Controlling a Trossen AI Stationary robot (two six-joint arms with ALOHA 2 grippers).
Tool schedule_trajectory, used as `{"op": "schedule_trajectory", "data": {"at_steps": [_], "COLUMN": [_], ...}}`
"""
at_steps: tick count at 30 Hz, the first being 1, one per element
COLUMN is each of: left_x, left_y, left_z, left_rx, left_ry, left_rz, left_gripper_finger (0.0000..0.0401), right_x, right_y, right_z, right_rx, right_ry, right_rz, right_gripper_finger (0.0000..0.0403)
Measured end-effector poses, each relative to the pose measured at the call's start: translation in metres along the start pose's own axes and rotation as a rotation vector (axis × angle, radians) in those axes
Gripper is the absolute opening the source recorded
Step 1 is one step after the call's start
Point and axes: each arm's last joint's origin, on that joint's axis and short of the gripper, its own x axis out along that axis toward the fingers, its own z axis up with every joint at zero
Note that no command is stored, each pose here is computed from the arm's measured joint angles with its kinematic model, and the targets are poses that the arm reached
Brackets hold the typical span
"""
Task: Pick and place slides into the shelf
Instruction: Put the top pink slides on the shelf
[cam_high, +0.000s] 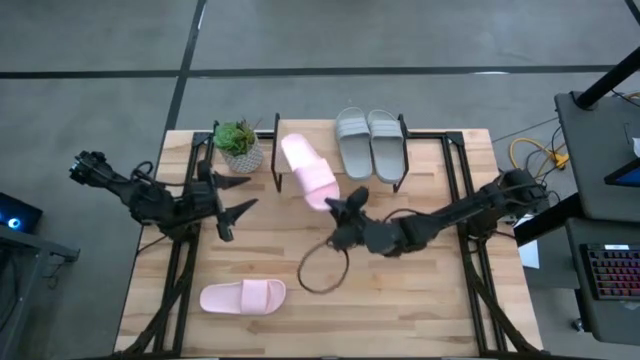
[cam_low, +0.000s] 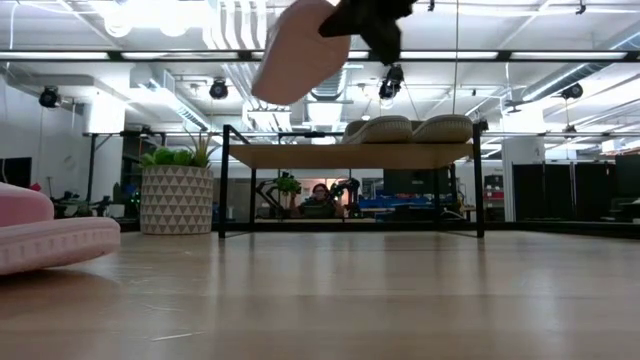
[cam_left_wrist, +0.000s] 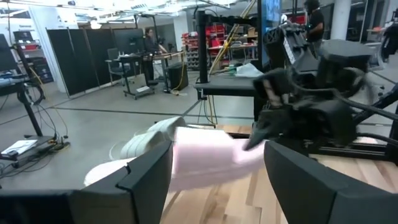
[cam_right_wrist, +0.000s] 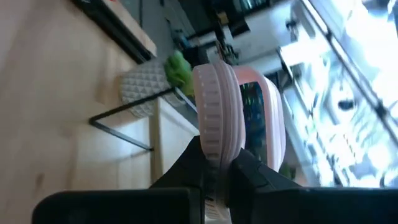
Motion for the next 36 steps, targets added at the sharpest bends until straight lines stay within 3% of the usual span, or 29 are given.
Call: {"op": "schedule_trajectory", "data": {"at_steps": [8,14,25,30,36], "left_x": [0.0,0.0,0.0,-0.001,-0.003], "left_y": [0.0,-0.001,0.0,0.001,0.004], "left_z": [-0.004,-0.007,-0.011,-0.011,-0.009], "left_rx": [0.029,0.053,0.082,0.063,0.052], "left_ry": [0.029,0.05,0.08,0.079,0.07], "left_rz": [-0.002,-0.002,0.02,0.029,0.035], "left_gripper_finger": [0.0238,0.0238,0.0238,0.0238,0.0238], "right_x": [0.03,0.045,0.076,0.092,0.097], "right_y": [-0.032,-0.043,-0.022,-0.008,-0.004], "right_z": [-0.007,-0.015,-0.009,-0.016,-0.028], "right_rx": [0.197,0.294,0.202,0.13,0.141], "right_ry": [0.086,0.185,0.295,0.369,0.418], "right_rz": [-0.061,-0.043,-0.057,-0.051,-0.017], "right_gripper_finger": [0.0024,0.0023,0.0022,0.0022,0.0022]}}
